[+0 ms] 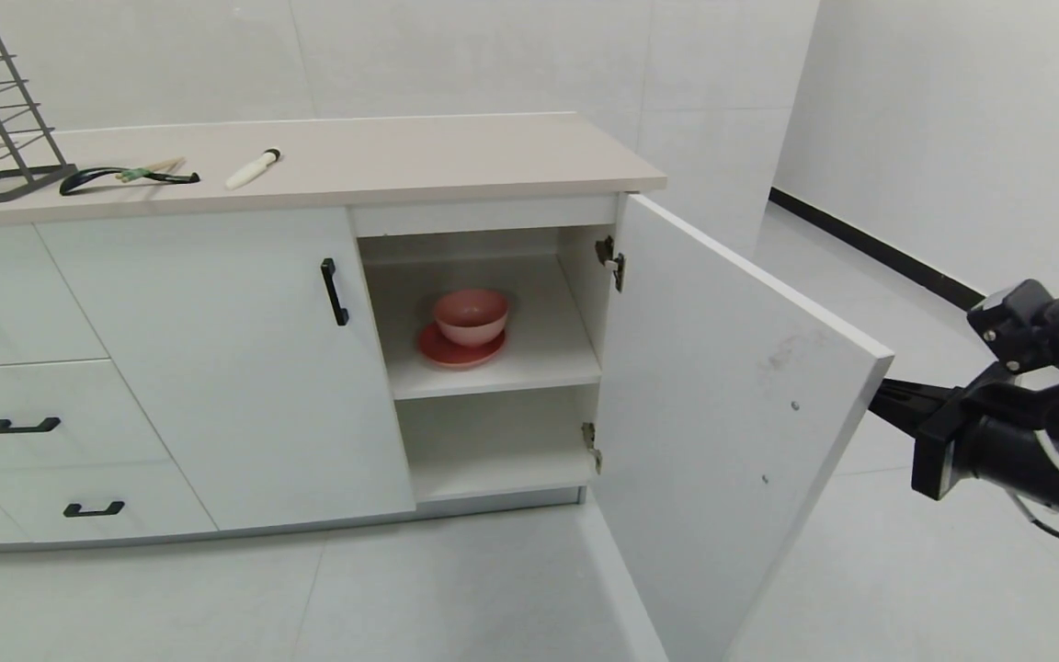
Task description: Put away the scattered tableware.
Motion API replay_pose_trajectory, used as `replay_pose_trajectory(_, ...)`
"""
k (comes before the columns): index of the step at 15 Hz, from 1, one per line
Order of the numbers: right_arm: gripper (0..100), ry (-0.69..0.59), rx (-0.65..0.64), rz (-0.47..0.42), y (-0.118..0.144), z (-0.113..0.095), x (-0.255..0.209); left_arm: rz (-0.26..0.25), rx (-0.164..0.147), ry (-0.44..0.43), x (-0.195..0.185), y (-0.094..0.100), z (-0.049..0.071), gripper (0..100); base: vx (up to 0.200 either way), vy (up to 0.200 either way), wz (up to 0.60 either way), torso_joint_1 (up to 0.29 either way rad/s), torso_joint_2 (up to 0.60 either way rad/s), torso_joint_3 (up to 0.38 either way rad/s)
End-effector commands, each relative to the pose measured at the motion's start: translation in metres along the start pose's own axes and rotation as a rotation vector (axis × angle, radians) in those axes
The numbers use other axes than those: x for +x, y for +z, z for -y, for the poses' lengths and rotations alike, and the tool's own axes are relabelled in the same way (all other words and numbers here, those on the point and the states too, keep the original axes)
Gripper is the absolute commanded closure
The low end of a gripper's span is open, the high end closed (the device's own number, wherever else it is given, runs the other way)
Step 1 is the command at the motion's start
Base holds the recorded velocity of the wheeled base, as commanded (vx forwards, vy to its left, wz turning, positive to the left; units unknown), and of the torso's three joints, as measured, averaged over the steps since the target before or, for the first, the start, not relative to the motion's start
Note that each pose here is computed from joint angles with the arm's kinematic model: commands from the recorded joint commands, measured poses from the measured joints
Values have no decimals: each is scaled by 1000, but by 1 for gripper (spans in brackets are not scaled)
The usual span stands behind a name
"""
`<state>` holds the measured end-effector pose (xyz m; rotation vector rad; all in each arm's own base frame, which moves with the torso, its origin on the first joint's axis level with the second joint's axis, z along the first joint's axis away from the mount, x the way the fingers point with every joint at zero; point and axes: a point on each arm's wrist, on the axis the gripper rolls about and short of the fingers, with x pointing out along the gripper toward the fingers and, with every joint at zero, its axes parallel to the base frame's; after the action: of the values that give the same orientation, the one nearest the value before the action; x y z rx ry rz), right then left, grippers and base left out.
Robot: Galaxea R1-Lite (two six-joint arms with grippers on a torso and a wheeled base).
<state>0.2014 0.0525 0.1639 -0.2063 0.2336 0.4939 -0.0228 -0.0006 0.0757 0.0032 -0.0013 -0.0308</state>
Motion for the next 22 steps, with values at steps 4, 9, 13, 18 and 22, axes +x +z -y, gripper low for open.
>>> replay_pose_trajectory(4,100,103,-24,25,6,-22,3,0,0,0,0,0,0,0,0,0,0,0,0,0)
replay_pose_trajectory(9,100,187,-42,52,11,-37,6,0,0,0,0,0,0,0,0,0,0,0,0,0)
replay_pose_trajectory(13,100,237,-52,53,11,-46,16,0,0,0,0,0,0,0,0,0,0,0,0,0)
replay_pose_trajectory(18,100,251,-55,60,17,-48,33,0,-2,0,0,0,0,0,0,0,0,0,0,0)
replay_pose_trajectory(22,100,294,-30,63,24,-59,46,0,-2,2,0,0,0,0,0,0,0,0,0,0)
